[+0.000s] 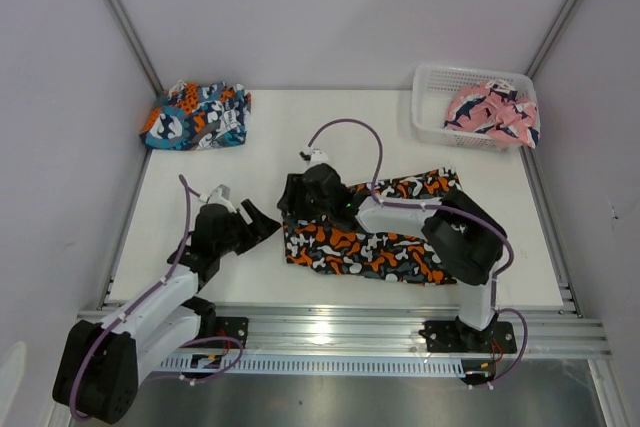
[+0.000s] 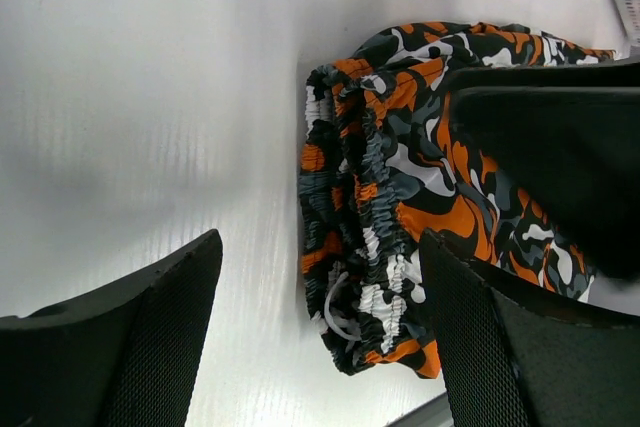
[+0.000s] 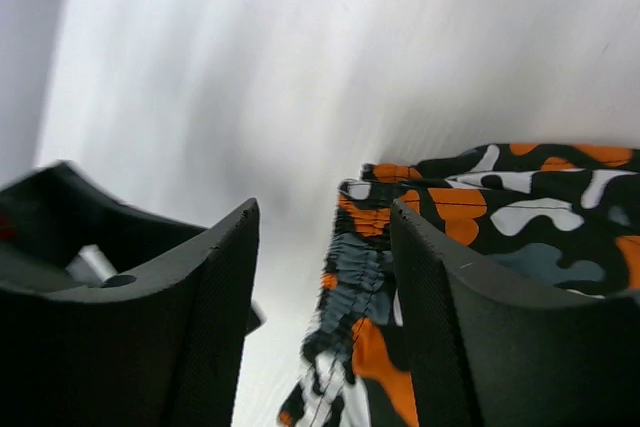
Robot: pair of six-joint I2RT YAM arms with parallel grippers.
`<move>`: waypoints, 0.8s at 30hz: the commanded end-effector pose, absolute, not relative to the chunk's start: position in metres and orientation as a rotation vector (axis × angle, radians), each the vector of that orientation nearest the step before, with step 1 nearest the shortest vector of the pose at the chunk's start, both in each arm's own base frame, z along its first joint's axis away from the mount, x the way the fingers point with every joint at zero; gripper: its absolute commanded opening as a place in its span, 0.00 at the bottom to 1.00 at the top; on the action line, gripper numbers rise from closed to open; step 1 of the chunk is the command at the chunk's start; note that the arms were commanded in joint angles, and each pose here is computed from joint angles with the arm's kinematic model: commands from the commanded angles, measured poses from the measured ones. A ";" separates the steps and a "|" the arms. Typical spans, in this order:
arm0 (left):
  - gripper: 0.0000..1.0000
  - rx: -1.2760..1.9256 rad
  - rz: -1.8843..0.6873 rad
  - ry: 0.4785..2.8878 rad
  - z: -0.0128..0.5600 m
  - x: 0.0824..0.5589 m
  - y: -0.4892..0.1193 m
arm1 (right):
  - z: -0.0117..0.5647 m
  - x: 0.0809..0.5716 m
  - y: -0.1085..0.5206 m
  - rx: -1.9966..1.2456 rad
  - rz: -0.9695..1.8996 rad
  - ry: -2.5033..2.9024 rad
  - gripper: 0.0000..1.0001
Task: Fold and stack the shorts
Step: Fold the shorts
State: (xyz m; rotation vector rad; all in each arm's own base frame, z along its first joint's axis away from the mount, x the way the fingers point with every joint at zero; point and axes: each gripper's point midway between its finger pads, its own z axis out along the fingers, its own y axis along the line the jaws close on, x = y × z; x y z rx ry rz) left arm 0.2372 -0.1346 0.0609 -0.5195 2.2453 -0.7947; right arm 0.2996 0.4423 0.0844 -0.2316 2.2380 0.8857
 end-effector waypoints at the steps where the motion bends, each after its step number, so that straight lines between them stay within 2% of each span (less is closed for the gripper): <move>1: 0.82 -0.470 -0.848 2.203 0.068 0.240 -0.141 | 0.161 0.300 0.438 -0.223 1.024 2.089 0.58; 3: 0.81 -0.471 -0.851 2.214 0.062 0.239 -0.142 | 0.173 0.294 0.428 -0.212 1.036 2.070 0.61; 6: 0.82 -0.464 -0.867 2.224 0.059 0.241 -0.148 | 0.177 0.286 0.413 -0.168 1.021 2.085 0.59; 7: 0.82 -0.466 -0.873 2.224 0.060 0.242 -0.150 | 0.173 0.285 0.407 -0.151 1.000 2.105 0.55; 8: 0.82 -0.454 -0.873 2.222 0.061 0.243 -0.154 | 0.167 0.283 0.402 -0.130 0.982 2.131 0.44; 9: 0.82 -0.455 -0.865 2.233 0.058 0.243 -0.155 | 0.156 0.275 0.394 -0.126 0.974 2.158 0.38; 14: 0.82 -0.464 -0.851 2.239 0.051 0.245 -0.158 | 0.126 0.250 0.384 -0.094 1.018 2.212 0.21; 24: 0.84 -0.448 -0.887 2.244 0.046 0.248 -0.171 | 0.052 0.224 0.374 0.026 0.997 2.362 0.12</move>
